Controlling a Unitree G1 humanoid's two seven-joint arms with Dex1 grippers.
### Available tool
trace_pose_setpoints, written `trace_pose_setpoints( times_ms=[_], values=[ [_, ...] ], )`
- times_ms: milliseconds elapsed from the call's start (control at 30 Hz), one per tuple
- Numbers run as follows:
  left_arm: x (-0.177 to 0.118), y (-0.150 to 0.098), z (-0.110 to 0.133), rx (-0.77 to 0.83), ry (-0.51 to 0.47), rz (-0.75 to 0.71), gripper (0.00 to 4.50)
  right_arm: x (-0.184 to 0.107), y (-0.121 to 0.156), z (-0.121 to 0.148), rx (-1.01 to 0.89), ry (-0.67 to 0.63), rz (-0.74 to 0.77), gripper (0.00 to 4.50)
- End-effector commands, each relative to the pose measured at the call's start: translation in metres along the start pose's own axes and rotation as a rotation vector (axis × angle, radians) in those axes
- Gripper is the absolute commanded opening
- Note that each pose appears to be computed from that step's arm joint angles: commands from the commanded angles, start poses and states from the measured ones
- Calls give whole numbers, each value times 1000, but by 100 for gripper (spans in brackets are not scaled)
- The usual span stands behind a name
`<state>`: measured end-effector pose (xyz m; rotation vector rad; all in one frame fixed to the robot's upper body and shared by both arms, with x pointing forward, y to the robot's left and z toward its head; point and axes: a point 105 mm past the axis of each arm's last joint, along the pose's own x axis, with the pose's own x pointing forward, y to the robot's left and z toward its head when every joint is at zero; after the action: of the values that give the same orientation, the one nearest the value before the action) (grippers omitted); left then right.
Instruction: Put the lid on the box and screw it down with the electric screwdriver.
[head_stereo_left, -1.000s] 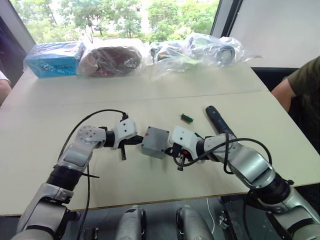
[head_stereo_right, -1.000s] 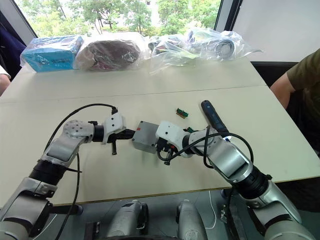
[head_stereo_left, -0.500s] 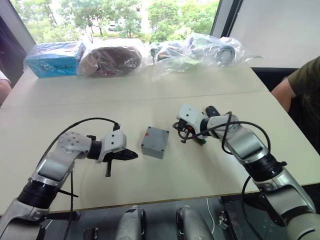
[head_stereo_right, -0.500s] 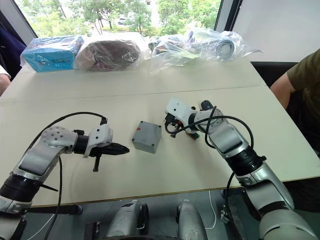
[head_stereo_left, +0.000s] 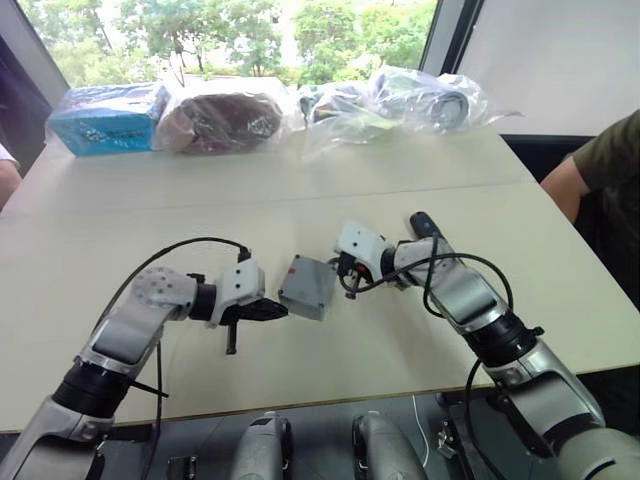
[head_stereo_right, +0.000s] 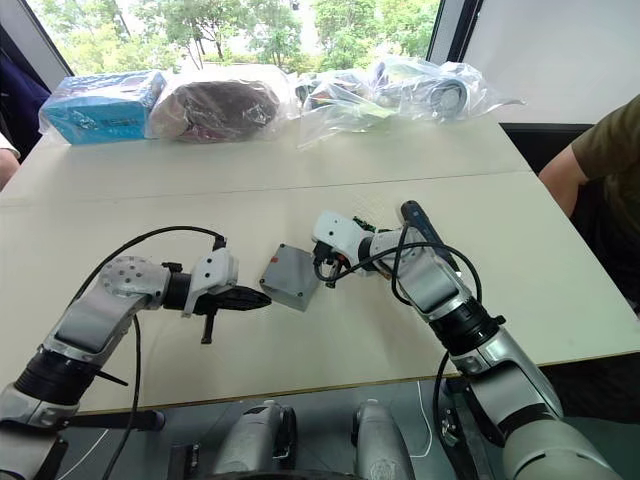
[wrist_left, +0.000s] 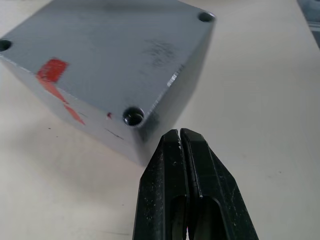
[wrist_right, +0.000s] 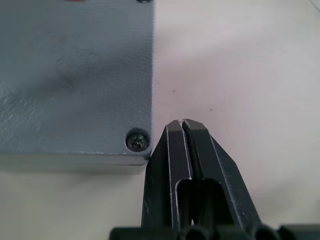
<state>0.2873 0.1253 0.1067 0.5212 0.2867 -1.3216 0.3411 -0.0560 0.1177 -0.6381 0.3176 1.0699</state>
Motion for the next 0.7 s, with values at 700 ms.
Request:
trace_pose_setpoints(
  times_ms=[700],
  values=[
    [-7,33,15,67,-22,121,0,-19,13,11,-5,-29,19,1]
  ],
)
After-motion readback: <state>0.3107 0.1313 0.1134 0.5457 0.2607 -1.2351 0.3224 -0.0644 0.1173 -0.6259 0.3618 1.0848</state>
